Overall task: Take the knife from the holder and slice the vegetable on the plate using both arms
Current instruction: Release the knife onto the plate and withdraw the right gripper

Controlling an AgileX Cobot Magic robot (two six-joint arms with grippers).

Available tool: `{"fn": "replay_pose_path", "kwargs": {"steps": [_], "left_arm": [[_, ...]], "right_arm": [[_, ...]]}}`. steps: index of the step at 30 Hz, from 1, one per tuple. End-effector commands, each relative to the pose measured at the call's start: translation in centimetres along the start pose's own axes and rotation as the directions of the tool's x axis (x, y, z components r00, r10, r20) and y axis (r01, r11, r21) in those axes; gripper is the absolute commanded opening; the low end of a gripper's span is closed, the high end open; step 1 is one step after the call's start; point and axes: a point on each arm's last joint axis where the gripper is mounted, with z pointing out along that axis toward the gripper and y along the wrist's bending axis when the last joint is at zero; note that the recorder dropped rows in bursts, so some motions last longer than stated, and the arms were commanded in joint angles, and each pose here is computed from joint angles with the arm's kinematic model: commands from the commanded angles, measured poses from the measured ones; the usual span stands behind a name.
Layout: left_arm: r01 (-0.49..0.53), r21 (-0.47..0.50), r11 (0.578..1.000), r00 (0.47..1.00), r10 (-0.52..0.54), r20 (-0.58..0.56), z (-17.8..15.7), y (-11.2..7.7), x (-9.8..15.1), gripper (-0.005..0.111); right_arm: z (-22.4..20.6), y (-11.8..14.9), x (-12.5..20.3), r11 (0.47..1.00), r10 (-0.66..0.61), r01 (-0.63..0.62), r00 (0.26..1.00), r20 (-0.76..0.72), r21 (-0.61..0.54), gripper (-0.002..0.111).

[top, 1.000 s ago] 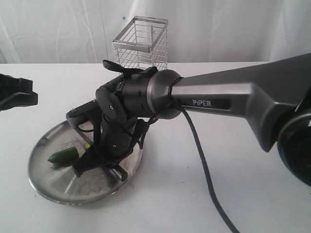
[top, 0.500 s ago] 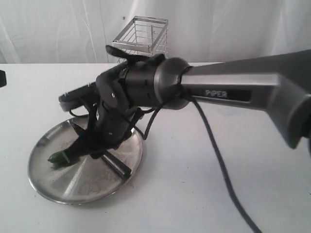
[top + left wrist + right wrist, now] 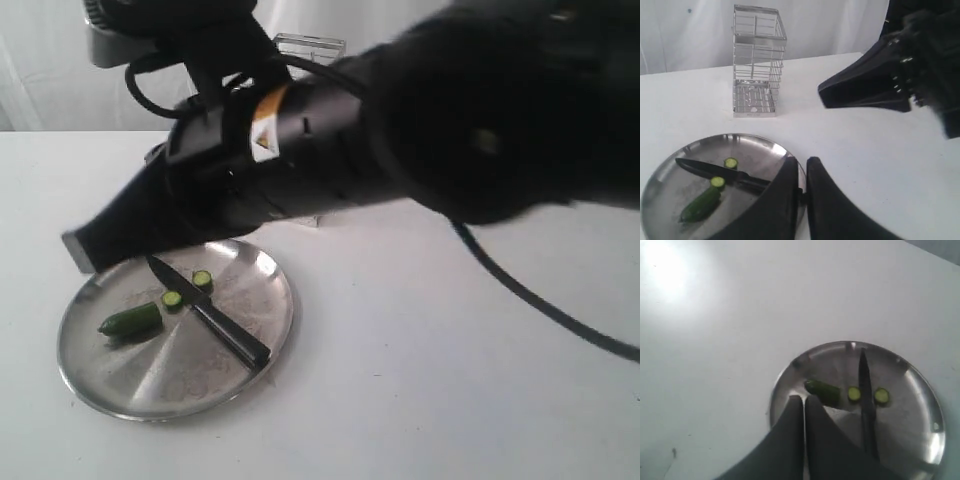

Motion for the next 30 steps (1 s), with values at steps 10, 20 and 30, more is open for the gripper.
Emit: {"fn": "replay_pose_path", "kwargs": {"steps": [10, 20, 30], "left_arm": [[0.126, 0.084, 0.988, 0.992, -0.126, -0.008, -1.0, -1.2, 5.6, 0.013], [0.119, 0.089, 0.989, 0.993, -0.119, -0.004, -1.0, -1.2, 5.6, 0.013], [0.119, 0.089, 0.989, 0.993, -0.119, -0.004, -1.0, -1.2, 5.6, 0.013]], "right_arm": [[-11.2, 1.7, 7.2, 0.990, 0.059, -0.025, 0.966, 0.250, -0.135, 0.000], [-16.1, 1.3, 8.1, 0.989, 0.062, -0.024, 0.963, 0.262, -0.146, 0.000], [-17.4, 1.1, 7.7, 0.990, 0.044, 0.005, 0.939, 0.341, -0.141, 0.000]]}}
